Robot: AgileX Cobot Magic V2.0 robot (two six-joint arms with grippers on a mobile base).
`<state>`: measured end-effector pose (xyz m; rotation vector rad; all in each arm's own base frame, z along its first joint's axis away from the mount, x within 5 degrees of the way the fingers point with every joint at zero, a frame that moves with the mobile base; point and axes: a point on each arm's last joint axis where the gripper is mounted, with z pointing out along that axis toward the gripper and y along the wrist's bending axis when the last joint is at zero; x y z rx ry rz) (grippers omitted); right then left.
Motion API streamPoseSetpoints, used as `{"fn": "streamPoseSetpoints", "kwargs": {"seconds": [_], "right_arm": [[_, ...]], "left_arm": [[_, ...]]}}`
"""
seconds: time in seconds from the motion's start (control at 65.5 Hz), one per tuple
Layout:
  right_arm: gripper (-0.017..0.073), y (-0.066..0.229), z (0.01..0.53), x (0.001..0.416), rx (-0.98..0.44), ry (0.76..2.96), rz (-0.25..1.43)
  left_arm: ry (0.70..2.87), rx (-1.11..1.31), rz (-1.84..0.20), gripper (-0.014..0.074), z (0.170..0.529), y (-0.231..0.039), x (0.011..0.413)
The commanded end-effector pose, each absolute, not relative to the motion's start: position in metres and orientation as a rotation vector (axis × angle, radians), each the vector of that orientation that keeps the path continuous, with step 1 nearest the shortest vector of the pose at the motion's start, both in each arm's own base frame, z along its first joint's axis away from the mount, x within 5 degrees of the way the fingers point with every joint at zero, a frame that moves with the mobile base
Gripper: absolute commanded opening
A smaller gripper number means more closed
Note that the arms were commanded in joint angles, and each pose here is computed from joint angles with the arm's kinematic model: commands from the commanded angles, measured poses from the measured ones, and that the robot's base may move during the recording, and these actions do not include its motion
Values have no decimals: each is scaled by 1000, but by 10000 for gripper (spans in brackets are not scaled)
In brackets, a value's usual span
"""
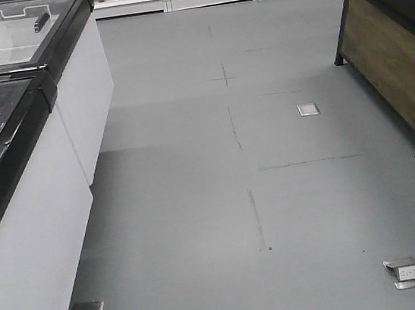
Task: Left arm holds basket, right arm returns cookies
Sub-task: 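Swing the held basket inward and lower it in front of the robot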
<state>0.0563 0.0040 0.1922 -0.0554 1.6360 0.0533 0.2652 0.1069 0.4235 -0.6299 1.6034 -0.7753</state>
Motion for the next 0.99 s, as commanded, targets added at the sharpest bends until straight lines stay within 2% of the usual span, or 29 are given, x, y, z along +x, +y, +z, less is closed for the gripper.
{"fn": "streamPoseSetpoints", "kwargs": {"seconds": [0.0,0.199,0.58,0.978], "right_arm": [[-10,4,198,55,-57,1555,48],[-10,4,198,55,-57,1555,48],[-10,4,198,55,-57,1555,48],[-10,4,198,55,-57,1555,48]], "left_arm": [[1591,-556,-769,-7,447,93,250],[1695,-456,-786,-7,447,71,245],[1761,-235,-1008,-6,451,-10,243],[1929,-170,-1159,-6,389,-80,231]]}}
